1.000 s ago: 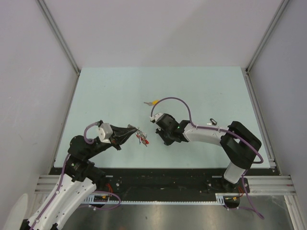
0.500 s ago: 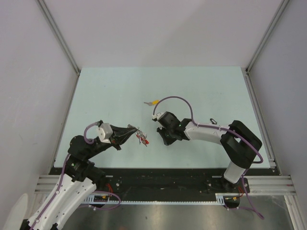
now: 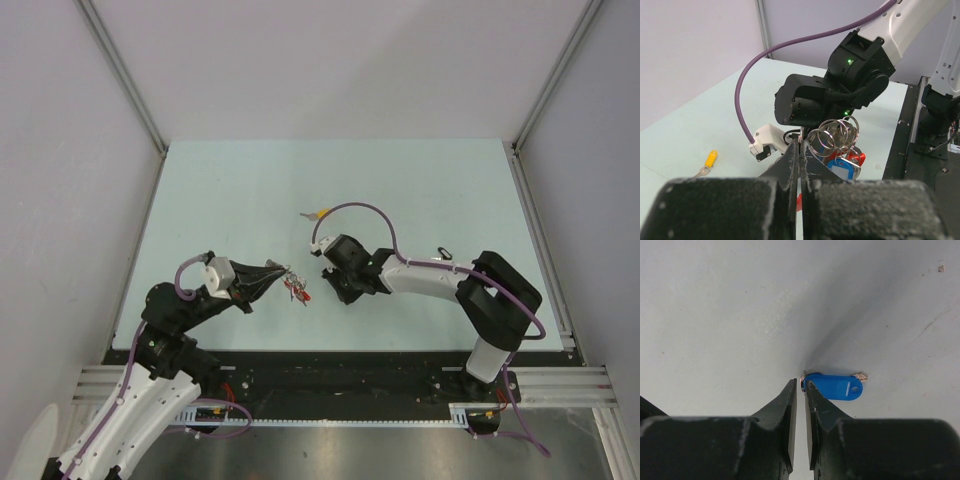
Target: Put the keys on the keyring
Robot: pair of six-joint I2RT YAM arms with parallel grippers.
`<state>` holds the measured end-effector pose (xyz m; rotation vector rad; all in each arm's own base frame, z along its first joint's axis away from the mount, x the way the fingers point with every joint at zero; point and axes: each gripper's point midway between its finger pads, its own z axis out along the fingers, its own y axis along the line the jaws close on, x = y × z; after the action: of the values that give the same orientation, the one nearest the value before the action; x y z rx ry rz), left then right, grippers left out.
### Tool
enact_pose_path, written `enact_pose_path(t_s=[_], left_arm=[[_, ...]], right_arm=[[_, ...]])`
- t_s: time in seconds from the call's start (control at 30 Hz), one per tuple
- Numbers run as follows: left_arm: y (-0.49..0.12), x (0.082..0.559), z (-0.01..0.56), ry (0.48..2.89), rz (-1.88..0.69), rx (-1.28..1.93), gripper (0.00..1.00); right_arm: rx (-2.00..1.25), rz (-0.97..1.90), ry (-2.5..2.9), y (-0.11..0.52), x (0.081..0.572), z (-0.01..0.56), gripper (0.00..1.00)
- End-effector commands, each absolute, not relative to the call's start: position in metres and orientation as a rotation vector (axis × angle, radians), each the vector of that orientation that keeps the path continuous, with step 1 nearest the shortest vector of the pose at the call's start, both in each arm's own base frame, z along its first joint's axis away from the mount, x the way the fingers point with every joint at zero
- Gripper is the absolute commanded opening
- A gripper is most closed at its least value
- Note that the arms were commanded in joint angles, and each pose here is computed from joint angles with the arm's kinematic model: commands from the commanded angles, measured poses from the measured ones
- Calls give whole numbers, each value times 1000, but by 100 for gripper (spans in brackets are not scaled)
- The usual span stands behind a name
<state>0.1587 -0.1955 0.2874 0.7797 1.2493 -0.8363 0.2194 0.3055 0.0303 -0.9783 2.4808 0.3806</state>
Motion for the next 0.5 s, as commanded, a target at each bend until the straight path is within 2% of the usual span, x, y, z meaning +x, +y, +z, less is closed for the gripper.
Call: enact_pose_path(t_s=[0.0, 0.47], left_arm=[[-194, 157, 300, 1207, -840, 766, 0], [-194, 157, 300, 1210, -843, 768, 0]], right_arm=[[-1009, 337, 2437, 313, 230, 36, 16], [-1019, 273, 2445, 304, 230, 38, 13]])
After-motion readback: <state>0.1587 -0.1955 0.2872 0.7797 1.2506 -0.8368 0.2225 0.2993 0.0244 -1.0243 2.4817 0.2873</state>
